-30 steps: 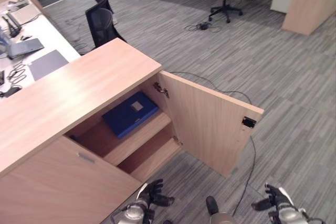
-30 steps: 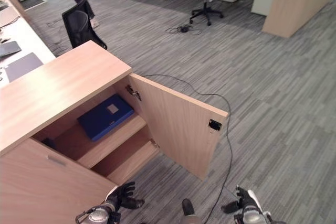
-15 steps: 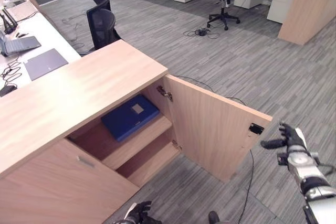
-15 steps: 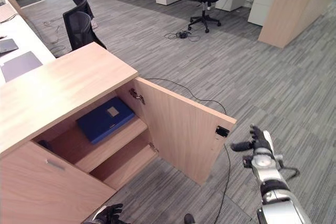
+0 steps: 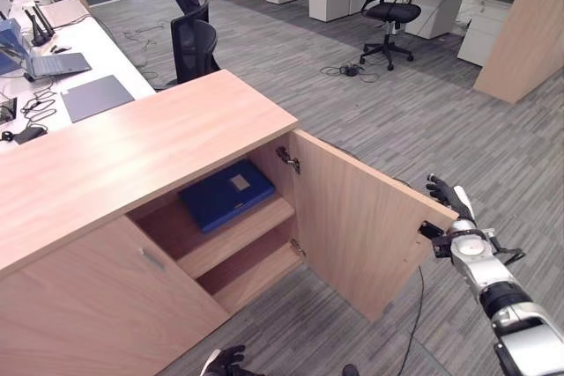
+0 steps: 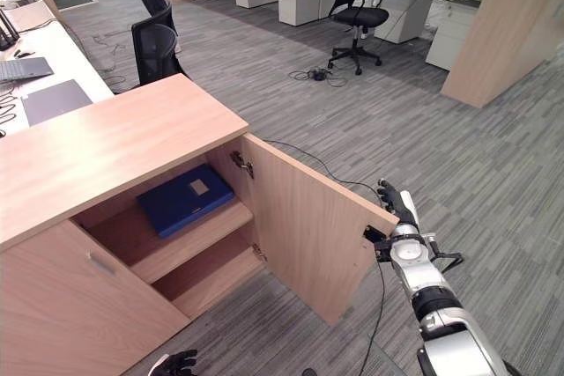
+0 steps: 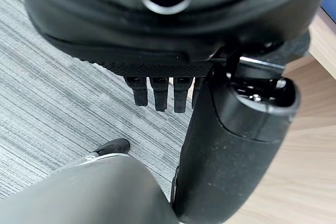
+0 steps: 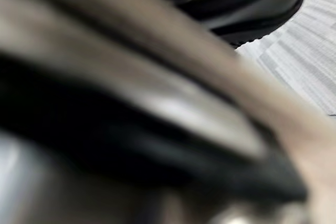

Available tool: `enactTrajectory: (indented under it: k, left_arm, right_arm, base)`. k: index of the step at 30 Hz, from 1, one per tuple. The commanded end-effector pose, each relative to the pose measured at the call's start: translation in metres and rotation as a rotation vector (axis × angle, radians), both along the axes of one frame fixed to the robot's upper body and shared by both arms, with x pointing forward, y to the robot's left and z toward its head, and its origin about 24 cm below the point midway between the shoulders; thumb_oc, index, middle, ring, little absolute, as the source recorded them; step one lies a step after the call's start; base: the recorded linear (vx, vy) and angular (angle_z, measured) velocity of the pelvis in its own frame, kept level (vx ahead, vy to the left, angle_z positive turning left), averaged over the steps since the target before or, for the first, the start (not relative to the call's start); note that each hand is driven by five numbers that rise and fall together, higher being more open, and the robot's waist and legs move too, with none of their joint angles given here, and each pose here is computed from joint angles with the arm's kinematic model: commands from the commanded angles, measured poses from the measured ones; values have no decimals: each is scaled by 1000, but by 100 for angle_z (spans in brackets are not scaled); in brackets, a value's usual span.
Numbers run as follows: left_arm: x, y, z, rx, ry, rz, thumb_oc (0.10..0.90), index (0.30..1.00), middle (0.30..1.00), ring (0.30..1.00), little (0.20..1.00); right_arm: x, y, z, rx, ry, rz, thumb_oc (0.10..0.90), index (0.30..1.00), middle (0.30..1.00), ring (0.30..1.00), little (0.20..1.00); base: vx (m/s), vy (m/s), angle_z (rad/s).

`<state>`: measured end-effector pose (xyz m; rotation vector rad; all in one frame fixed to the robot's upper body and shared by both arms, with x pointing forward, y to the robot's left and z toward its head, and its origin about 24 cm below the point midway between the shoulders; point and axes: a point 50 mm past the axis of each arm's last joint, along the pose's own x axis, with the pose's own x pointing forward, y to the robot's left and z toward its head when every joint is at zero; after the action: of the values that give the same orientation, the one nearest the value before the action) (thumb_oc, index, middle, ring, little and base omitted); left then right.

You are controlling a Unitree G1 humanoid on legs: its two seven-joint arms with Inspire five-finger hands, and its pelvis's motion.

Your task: Put the empty folder in the office cabinet

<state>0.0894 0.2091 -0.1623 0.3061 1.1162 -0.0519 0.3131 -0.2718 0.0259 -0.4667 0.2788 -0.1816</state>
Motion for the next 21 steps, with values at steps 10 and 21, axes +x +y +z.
enactTrajectory:
  k: [10, 21]
  left_arm:
    - [11, 27, 7, 114, -18, -10, 800, 900, 900, 900, 900]
    - [16, 32, 10, 110, -46, -3, 800, 900, 900, 900, 900]
  right_arm:
    - [0, 85, 33, 75, -202, 454, 800, 900, 900, 900, 900]
    - [-39, 116, 34, 56, -109, 862, 800, 900, 900, 900, 900]
  base:
    - [-17, 1, 14]
    - [-28, -39, 16]
